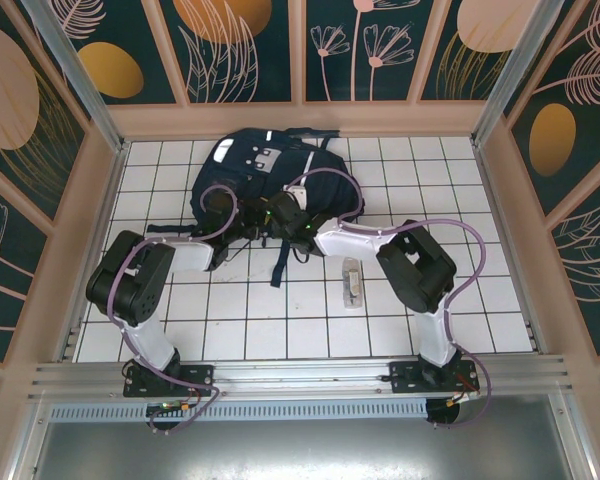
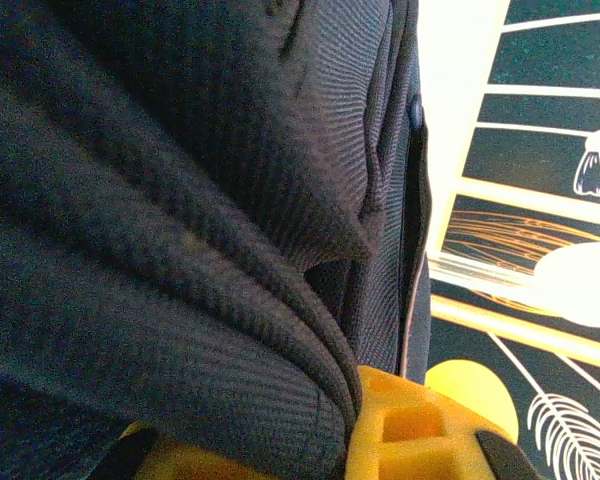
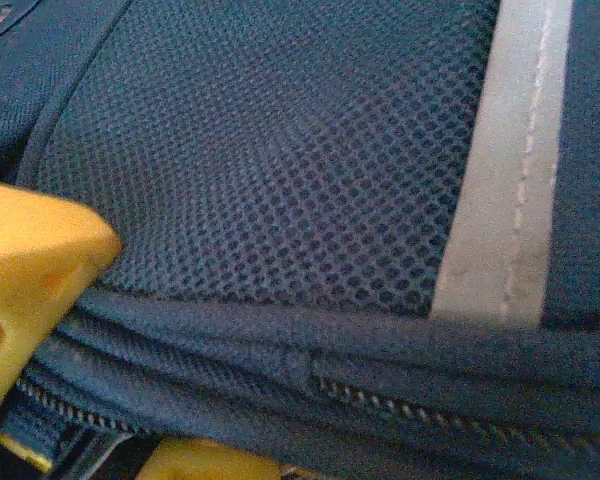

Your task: Pack books, pencil case, and school supplies into a backpack

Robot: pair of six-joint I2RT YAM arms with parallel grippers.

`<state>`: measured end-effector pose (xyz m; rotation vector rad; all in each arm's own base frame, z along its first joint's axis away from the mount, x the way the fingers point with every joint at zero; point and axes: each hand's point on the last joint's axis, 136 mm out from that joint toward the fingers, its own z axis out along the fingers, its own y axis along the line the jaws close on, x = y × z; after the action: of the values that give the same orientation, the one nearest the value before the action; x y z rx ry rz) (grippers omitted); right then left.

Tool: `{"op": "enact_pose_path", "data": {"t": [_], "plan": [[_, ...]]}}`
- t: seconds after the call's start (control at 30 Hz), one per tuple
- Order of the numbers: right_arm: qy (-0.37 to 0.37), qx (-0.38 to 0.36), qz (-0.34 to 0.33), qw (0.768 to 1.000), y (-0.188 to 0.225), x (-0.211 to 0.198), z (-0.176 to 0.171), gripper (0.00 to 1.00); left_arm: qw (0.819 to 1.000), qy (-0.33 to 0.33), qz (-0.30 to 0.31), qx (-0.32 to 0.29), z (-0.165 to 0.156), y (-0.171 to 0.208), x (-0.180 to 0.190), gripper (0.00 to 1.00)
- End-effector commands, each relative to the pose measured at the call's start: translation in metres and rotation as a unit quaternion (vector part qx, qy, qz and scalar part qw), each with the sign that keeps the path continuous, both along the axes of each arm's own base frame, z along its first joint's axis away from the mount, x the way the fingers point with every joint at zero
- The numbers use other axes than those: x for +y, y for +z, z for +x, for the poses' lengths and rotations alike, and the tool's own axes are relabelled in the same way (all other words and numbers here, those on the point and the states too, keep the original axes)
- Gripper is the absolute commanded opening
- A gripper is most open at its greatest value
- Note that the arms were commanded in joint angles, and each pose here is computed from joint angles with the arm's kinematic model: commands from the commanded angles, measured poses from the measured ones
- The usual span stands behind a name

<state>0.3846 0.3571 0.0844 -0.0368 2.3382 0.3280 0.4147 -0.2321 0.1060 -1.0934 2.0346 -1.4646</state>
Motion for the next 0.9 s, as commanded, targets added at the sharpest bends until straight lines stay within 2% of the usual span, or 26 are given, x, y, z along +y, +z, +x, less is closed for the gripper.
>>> {"op": "enact_pose_path", "data": {"t": [0.0,0.1,0.27,0.53,0.73,0.87], "plan": [[-0.041,-0.034,0.004,0.999,0.016,-0.020,0.024,0.00,0.996,-0.061,-0.047,-0.055,-0.012,0.049,-0.026,0.06],[0.006,-0.012,0.021,1.000,0.019,-0.021,0.011,0.00,0.995,-0.072,-0.059,-0.043,-0.006,0.035,-0.032,0.04],[0.060,0.033,-0.019,0.997,0.015,-0.057,-0.008,0.00,0.994,-0.091,-0.057,-0.034,-0.008,0.019,-0.037,0.02],[0.162,0.136,0.057,0.976,0.023,-0.080,-0.041,0.00,0.996,-0.086,0.003,-0.011,-0.012,-0.010,-0.011,0.00],[0.129,0.139,-0.002,0.982,0.020,-0.116,-0.033,0.00,0.993,-0.103,0.051,-0.025,-0.005,-0.003,0.004,0.00],[0.065,0.126,-0.020,0.990,0.023,-0.167,-0.005,0.00,0.987,-0.138,0.082,-0.028,-0.008,-0.002,0.006,0.00]]}}
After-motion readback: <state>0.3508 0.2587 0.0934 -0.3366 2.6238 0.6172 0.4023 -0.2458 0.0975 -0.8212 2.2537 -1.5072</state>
